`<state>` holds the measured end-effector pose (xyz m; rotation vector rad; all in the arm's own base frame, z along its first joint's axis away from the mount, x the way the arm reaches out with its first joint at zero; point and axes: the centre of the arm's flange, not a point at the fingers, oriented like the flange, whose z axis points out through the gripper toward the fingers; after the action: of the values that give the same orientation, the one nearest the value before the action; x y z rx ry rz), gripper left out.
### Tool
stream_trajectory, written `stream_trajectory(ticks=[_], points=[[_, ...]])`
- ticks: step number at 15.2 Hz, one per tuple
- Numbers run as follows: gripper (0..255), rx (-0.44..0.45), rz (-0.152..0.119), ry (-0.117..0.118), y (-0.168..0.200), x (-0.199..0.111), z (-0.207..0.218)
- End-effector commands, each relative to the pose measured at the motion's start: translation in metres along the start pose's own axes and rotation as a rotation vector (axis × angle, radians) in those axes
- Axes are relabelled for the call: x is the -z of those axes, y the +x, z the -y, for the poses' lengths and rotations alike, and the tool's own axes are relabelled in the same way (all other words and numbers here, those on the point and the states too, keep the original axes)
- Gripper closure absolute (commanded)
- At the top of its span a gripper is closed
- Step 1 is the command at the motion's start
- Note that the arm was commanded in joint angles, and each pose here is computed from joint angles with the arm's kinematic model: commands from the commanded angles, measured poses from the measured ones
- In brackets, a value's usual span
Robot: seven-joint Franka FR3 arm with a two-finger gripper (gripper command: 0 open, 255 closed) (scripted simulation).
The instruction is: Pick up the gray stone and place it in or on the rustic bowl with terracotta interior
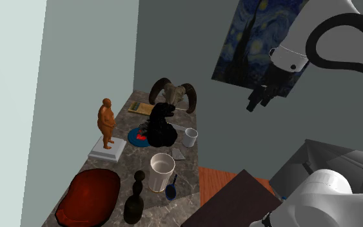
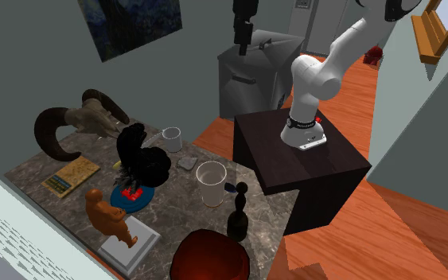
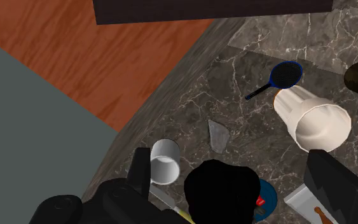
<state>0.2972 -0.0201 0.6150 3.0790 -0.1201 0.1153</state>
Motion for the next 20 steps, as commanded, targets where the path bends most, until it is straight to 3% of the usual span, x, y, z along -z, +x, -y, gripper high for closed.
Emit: stream_trajectory(ticks=[1, 20], points=[[0, 0.000, 0.000, 0.000, 0.000, 0.000, 0.000], [0, 0.107, 0.004, 0.077, 0.102, -0.228, 0.017]])
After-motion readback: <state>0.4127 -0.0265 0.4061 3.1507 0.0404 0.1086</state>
